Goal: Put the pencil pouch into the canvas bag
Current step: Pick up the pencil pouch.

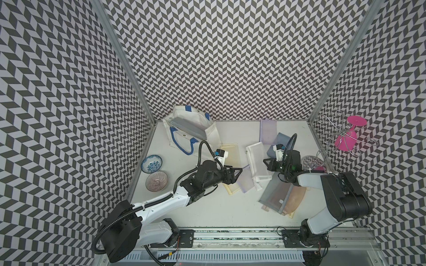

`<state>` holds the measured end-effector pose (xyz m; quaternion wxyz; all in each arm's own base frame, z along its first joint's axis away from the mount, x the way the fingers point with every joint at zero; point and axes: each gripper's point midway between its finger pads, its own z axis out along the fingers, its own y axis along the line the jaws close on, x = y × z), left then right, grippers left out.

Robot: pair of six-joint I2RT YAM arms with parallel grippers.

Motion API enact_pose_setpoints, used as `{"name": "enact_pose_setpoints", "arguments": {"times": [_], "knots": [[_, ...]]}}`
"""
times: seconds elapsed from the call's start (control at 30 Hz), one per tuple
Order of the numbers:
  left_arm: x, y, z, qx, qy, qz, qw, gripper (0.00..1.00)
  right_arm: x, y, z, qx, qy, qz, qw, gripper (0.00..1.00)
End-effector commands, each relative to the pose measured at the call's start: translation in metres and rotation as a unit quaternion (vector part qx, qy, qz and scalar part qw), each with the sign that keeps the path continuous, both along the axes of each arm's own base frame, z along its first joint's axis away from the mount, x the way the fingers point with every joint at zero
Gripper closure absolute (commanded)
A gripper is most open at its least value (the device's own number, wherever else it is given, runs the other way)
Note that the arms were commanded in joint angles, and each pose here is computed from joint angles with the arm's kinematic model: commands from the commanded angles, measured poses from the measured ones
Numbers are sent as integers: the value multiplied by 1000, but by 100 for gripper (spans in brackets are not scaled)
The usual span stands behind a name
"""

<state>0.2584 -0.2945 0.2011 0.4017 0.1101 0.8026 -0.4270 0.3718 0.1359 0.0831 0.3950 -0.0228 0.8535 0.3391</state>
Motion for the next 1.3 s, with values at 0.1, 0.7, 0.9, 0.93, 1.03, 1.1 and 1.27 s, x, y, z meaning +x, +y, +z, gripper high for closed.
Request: {"name": "enact_pose_setpoints", "arguments": {"times": [0.1,0.7,0.9,0.93,1.03,1.1,1.27], "knots": [[10,34,1,10,16,24,1000,27,-25,46,83,99,-124,118,980,100],[21,-2,-2,-30,29,-10,999,46,-97,131,134,170,-171,318,917,100],[12,-13,-7,-44,39,-24,998,74,-96,132,133,171,-170,315,918,100],[12,-12,-7,-46,40,-23,998,83,-96,132,132,170,-169,316,918,100],[10,-7,-1,-50,31,-16,998,100,-93,132,129,162,-167,310,922,87],[10,-2,8,-48,19,-13,999,100,-89,131,127,153,-167,300,927,65],[27,36,35,-21,3,38,999,100,-79,122,129,118,-182,254,942,22]]}}
